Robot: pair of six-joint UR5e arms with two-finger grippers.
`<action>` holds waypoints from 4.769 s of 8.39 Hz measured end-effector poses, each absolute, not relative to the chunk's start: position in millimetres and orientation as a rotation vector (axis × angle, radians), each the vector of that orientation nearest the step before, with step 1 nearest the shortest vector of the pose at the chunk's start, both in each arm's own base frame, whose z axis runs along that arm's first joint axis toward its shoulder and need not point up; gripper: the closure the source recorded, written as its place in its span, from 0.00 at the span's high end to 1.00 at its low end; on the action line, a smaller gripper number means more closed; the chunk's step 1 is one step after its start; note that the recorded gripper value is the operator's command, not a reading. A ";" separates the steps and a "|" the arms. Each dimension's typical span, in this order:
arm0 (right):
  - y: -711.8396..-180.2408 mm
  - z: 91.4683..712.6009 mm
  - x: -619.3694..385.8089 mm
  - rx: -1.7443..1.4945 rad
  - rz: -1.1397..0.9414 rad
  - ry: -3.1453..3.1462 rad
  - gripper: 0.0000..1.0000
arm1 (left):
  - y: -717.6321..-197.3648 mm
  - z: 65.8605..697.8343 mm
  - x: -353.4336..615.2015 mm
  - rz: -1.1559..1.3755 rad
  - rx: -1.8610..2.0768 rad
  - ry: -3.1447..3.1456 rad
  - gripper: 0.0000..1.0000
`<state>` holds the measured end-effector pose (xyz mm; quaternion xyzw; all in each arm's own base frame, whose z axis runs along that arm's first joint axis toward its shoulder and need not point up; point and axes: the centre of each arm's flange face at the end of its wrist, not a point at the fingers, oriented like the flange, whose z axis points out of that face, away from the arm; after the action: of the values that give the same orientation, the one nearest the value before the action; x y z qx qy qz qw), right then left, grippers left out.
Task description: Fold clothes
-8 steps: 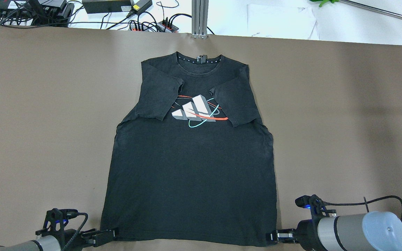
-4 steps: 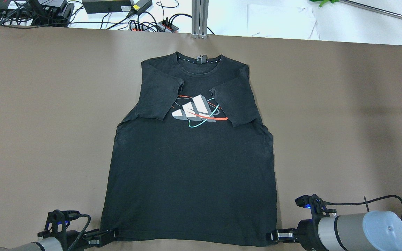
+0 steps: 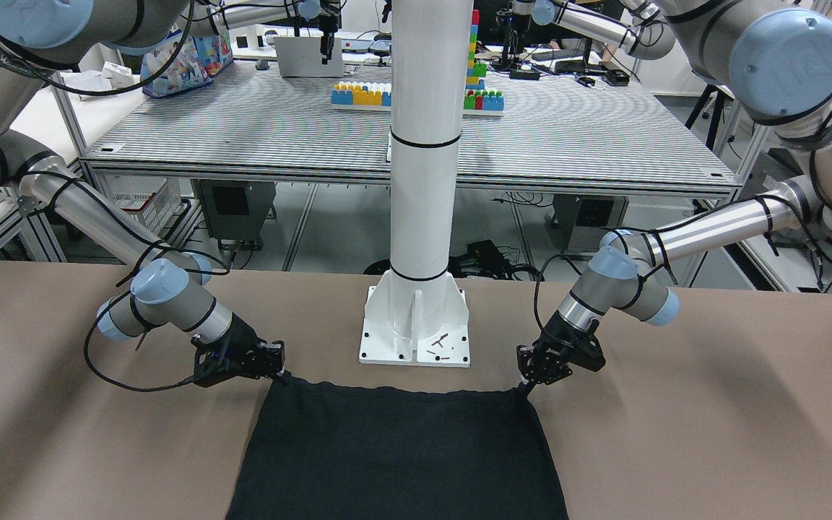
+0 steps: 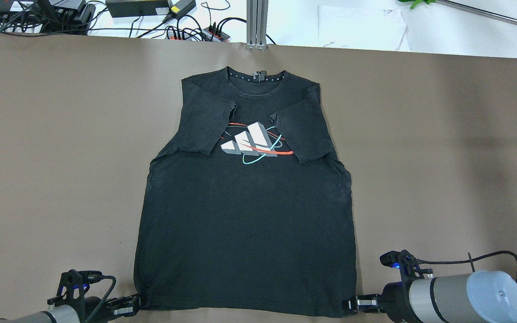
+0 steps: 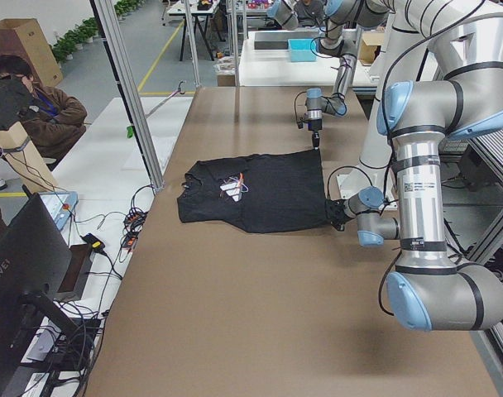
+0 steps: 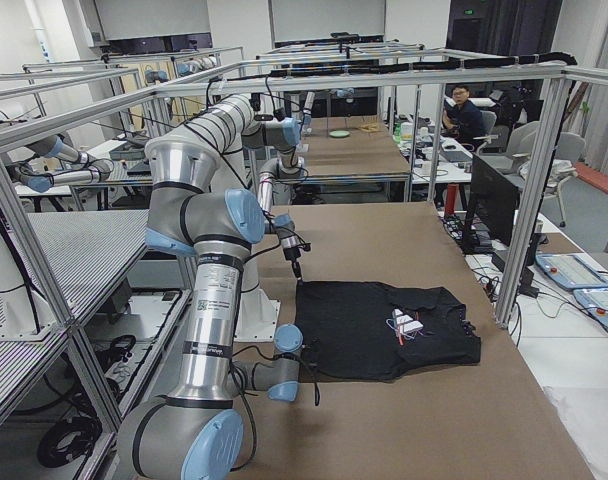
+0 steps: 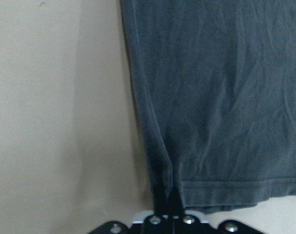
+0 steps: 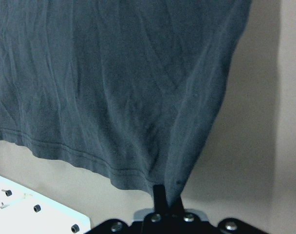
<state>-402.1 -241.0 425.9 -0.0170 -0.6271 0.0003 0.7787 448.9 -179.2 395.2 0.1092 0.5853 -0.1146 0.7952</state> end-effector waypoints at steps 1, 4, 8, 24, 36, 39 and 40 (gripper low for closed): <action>-243.1 424.7 -399.4 -0.043 -0.003 -1.360 0.00 | -178.9 391.9 446.6 -0.239 0.221 1.266 0.00; -247.2 404.1 -378.2 -0.085 -0.045 -1.403 0.00 | -175.9 366.5 410.3 -0.197 0.148 1.327 0.00; -213.4 344.0 -304.7 -0.224 -0.099 -1.566 0.00 | -167.0 322.7 360.8 -0.089 0.010 1.611 0.00; -426.2 321.8 -243.2 0.020 0.087 -1.506 0.00 | -362.0 302.4 306.1 -0.296 0.172 1.503 0.00; -610.5 349.1 -279.9 0.194 0.243 -1.228 0.00 | -526.4 324.9 354.7 -0.460 0.278 1.276 0.00; -643.8 353.8 -293.6 0.222 0.287 -1.178 0.00 | -560.7 336.0 354.4 -0.483 0.297 1.235 0.00; -652.1 349.6 -297.7 0.230 0.292 -1.172 0.00 | -567.5 332.3 356.0 -0.487 0.301 1.233 0.00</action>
<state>-297.7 -652.1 349.6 0.1078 -0.5497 0.1368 0.8170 356.0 -567.5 332.3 0.1390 0.5703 -0.2250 0.7777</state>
